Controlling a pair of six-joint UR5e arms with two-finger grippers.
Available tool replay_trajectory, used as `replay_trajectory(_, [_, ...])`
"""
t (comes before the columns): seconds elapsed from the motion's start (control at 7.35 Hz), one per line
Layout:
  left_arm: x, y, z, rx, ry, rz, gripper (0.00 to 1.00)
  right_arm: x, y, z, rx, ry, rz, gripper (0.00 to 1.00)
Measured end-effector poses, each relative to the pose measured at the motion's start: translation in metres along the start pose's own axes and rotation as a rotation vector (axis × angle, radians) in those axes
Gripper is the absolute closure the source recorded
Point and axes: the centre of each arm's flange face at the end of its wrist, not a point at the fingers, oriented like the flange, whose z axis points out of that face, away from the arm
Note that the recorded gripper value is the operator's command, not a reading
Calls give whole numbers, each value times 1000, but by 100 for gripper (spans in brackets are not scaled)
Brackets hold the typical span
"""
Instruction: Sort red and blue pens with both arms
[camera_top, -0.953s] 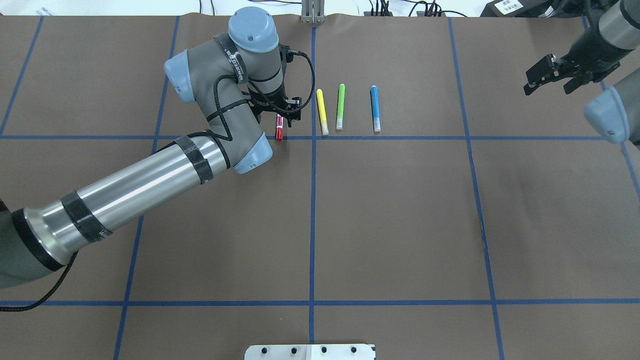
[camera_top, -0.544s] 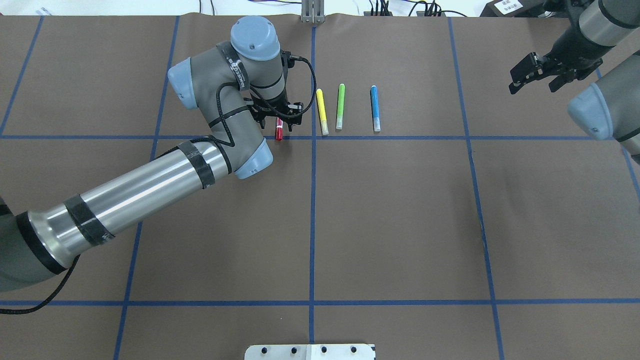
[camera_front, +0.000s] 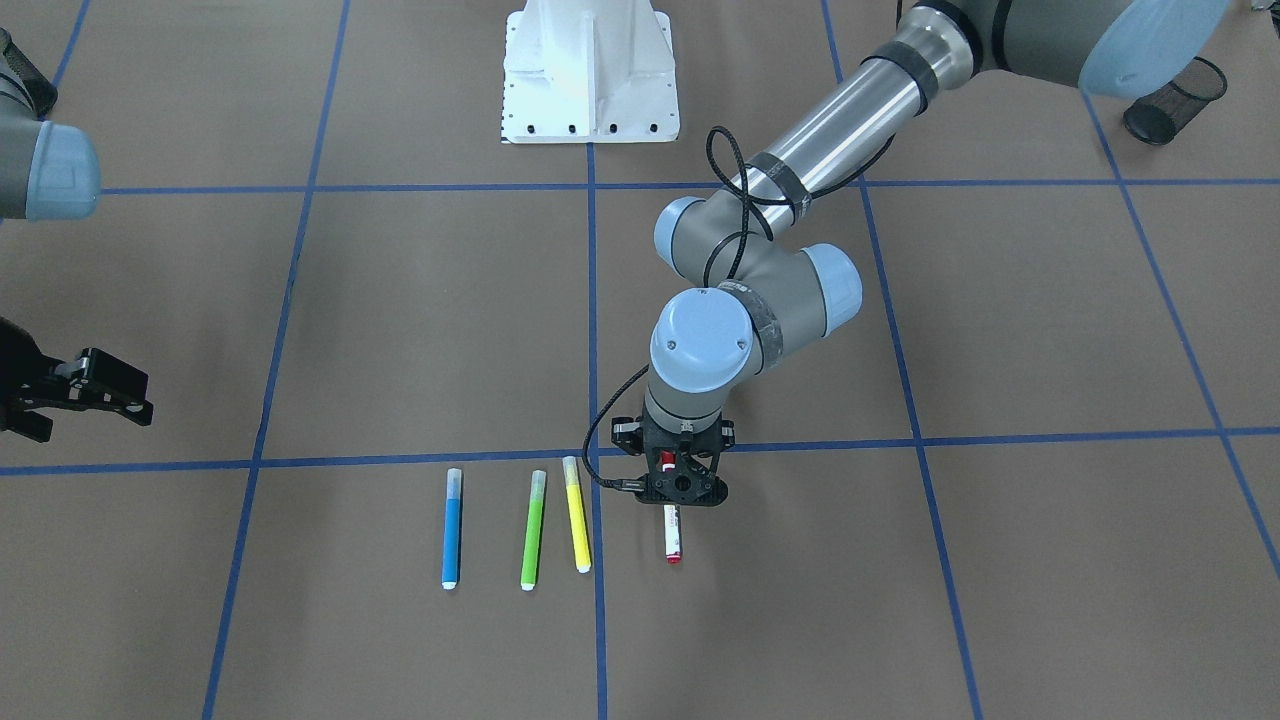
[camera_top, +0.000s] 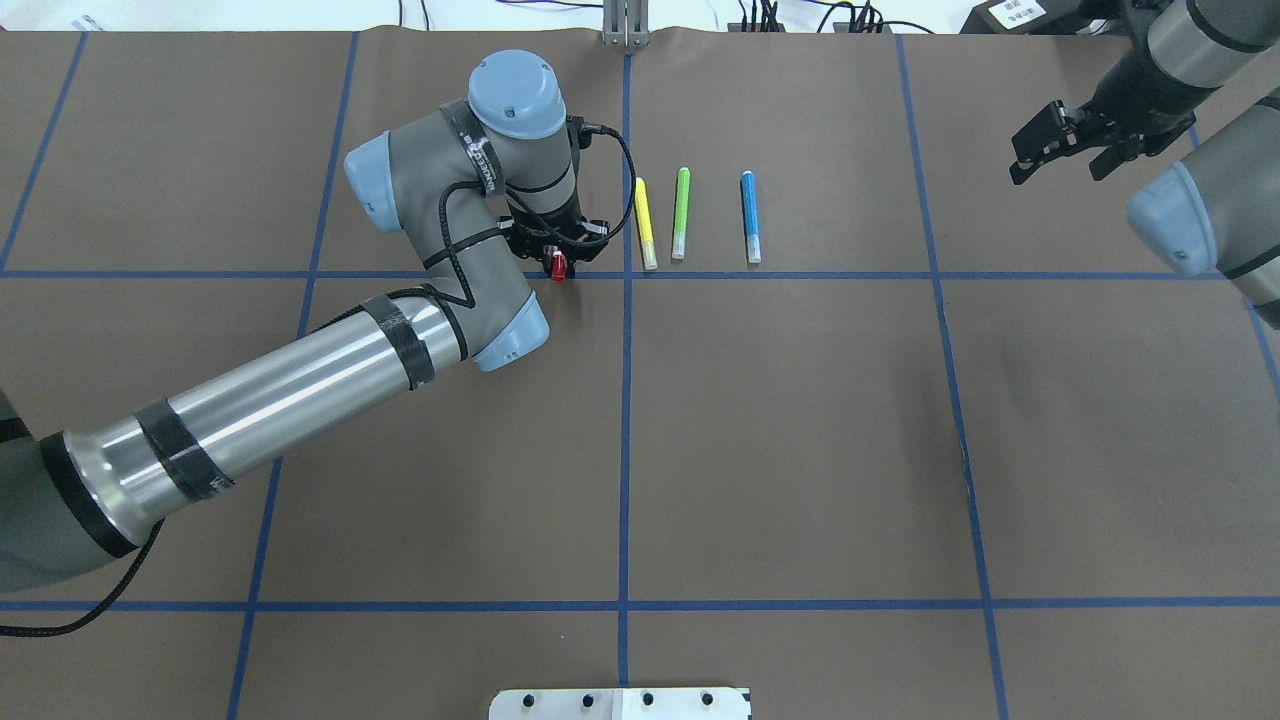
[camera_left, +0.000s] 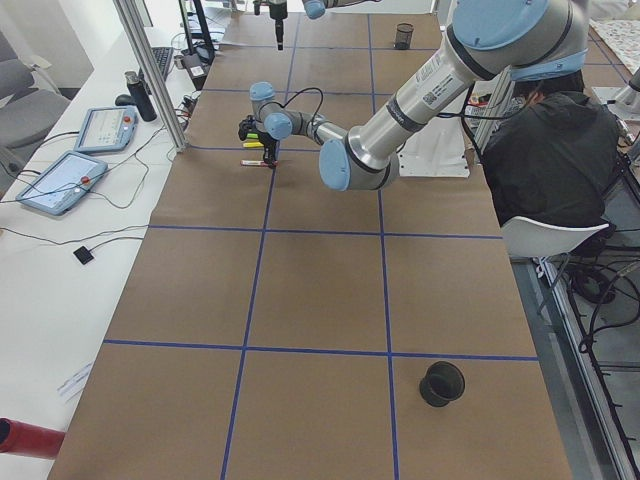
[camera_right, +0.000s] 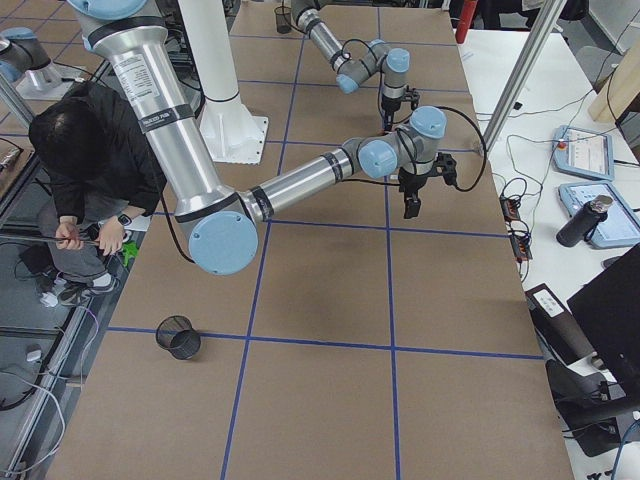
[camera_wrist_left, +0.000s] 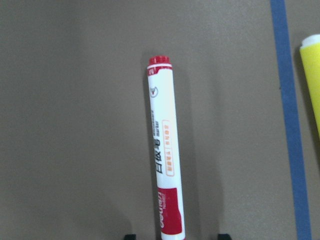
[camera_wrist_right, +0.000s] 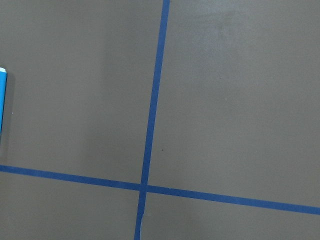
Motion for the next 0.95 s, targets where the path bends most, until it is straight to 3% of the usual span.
replay_trajectory(0.41, [4,5,-3,1,9,-40,100,-1,-1,-2,1,-3,1,0])
replay_trajectory(0.68, [-1,-12,-44,23,14,-93,100,-11,-9,-8,10,-10,30,0])
replay_trajectory(0.95, [-33,-35,-95,-20,-5,-188,100,-40,-31,-6,11,-21,81,1])
